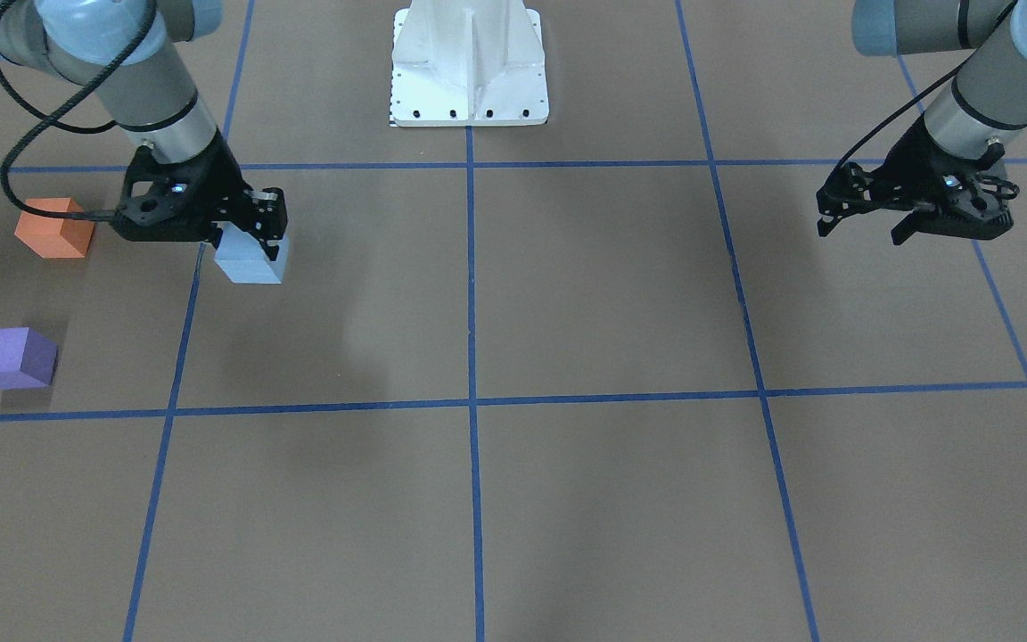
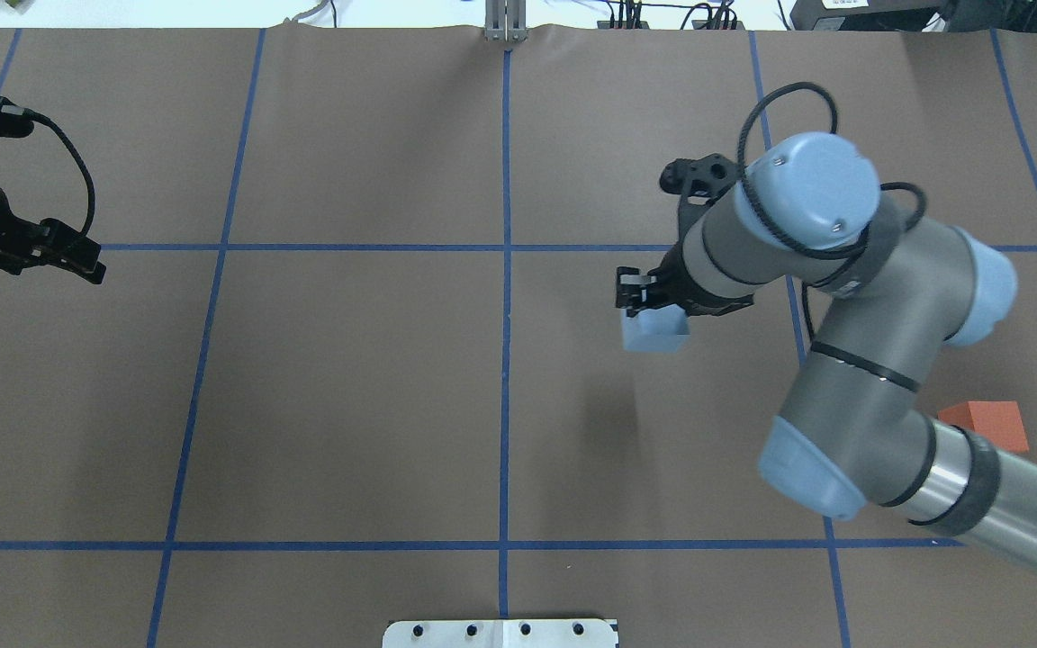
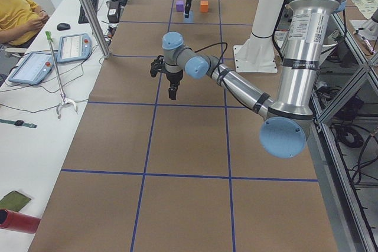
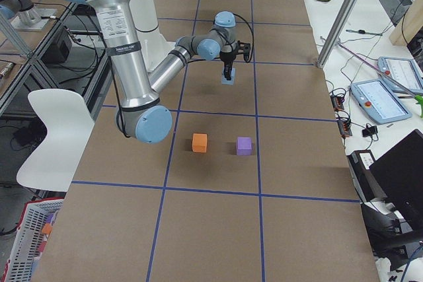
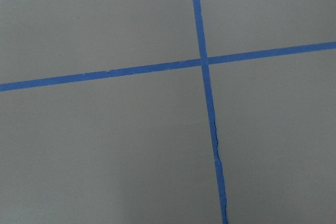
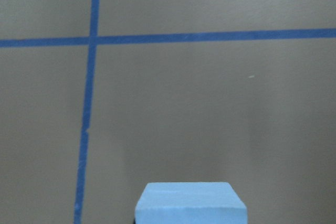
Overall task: Place blue block between orange and purple blocks
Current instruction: 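Carry the blue cube with the right gripper toward the purple cube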
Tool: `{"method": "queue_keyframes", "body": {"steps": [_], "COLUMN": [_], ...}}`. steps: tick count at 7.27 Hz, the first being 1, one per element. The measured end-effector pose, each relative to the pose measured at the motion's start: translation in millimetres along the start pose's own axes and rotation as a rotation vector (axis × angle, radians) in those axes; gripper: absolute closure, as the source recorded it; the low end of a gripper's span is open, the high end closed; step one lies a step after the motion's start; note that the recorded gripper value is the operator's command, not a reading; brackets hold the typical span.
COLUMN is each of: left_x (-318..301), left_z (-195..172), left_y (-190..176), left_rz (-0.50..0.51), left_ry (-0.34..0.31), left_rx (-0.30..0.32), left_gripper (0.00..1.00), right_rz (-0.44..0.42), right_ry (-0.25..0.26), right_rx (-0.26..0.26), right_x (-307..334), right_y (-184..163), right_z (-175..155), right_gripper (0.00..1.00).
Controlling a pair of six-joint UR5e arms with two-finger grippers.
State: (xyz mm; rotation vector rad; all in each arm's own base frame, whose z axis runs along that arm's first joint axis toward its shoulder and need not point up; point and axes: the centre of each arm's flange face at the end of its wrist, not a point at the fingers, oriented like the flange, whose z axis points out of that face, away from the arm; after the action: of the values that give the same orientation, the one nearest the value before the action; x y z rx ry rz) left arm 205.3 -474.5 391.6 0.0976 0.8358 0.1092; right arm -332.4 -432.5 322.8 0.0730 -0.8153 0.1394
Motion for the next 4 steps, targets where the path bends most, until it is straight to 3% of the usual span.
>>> {"method": "queue_keyframes", "body": {"steps": [2,4], "left_x": [-1,0], "left_z": [1,1], "left_y": [0,0], "left_rz": [-0.002,-0.003], "left_ry": [-0.001,0.0], "left_rx": [-0.002,-0.002], "left_gripper": [0.0,0.0], "right_rz": [0.0,-0.02], "right_ry": [0.054,0.067], "right_rx": [-0.033,-0.064], "right_x": [75,150], "right_y": [-2,-13], "right_z": [3,4], "right_gripper": [1.0,1.0]}}
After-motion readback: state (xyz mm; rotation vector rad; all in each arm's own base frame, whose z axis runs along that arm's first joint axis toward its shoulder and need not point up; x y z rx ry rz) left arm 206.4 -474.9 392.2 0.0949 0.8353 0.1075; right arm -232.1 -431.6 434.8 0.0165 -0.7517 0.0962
